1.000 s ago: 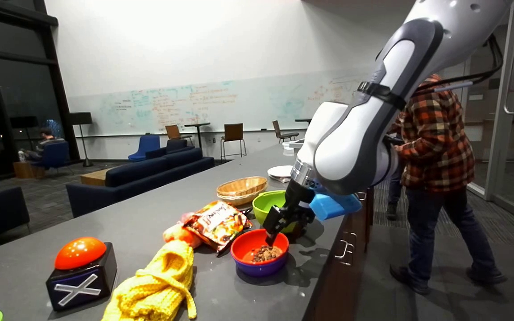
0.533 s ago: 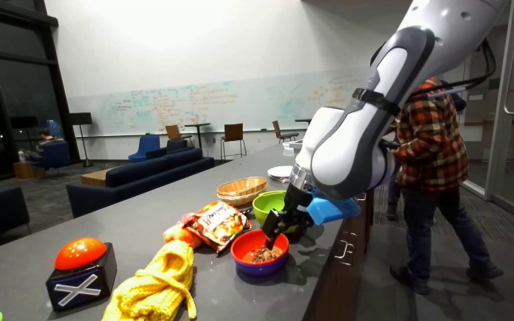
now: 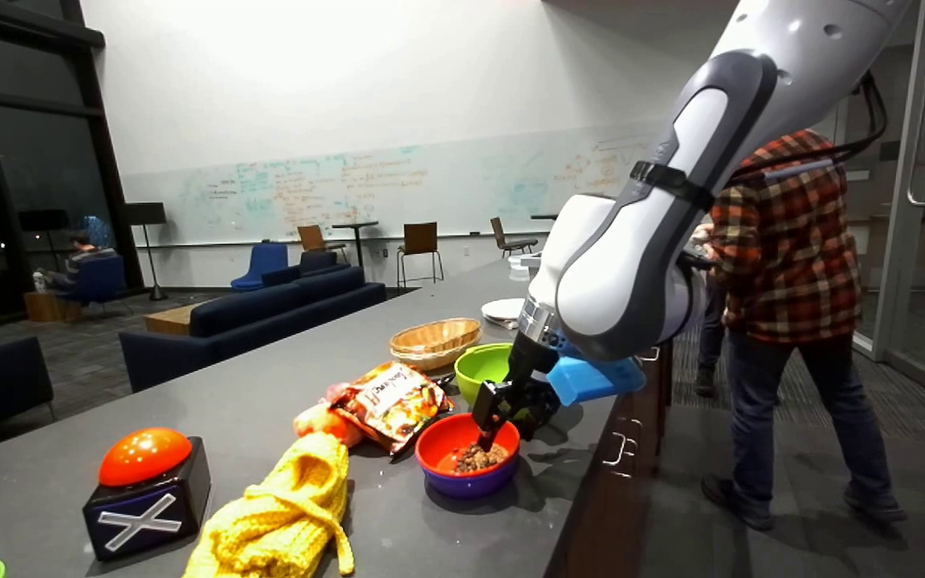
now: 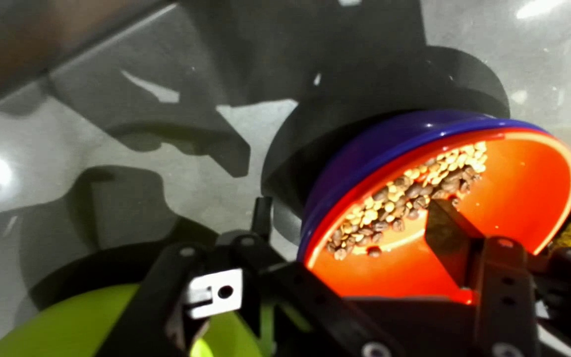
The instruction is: Transfer the beans from the blue bowl to the green bowl
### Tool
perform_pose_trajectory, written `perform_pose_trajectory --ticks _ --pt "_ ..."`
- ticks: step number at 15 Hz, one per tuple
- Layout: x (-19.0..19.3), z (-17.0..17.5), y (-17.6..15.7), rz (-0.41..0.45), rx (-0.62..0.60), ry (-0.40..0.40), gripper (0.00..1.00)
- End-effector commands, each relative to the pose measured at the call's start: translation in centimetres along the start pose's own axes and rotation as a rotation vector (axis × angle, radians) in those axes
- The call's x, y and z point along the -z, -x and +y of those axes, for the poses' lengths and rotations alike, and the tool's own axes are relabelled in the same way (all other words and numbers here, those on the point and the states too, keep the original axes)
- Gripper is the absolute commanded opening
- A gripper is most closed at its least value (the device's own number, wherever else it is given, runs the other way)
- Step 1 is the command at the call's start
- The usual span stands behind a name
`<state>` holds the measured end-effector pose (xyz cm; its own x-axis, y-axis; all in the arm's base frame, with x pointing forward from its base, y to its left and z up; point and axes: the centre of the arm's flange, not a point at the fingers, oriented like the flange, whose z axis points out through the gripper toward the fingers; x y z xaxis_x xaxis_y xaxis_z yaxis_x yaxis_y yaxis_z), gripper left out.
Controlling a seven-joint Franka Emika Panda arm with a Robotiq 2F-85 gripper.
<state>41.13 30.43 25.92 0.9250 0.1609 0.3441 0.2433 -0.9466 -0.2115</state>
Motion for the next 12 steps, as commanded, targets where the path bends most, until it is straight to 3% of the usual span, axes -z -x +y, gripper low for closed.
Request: perform_pose_trajectory --ticks 1,7,8,9,10,12 --pt "-0.3 -0.7 -0.3 -0.014 -0.017 0.013 0.83" --pt "-1.1 -0.8 0.0 -0.033 -0.022 0.028 0.81" --pt "-1.4 -0.9 -0.1 -0.031 -0.025 0.028 0.73" --pt "-1.3 -1.0 -0.1 -0.031 -0.028 0.029 0.56" --pt "-1.3 -1.1 -0.2 -0.028 -0.029 0.031 0.56" --pt "-1.3 -1.3 -0.4 -0.023 -0.027 0.033 0.43"
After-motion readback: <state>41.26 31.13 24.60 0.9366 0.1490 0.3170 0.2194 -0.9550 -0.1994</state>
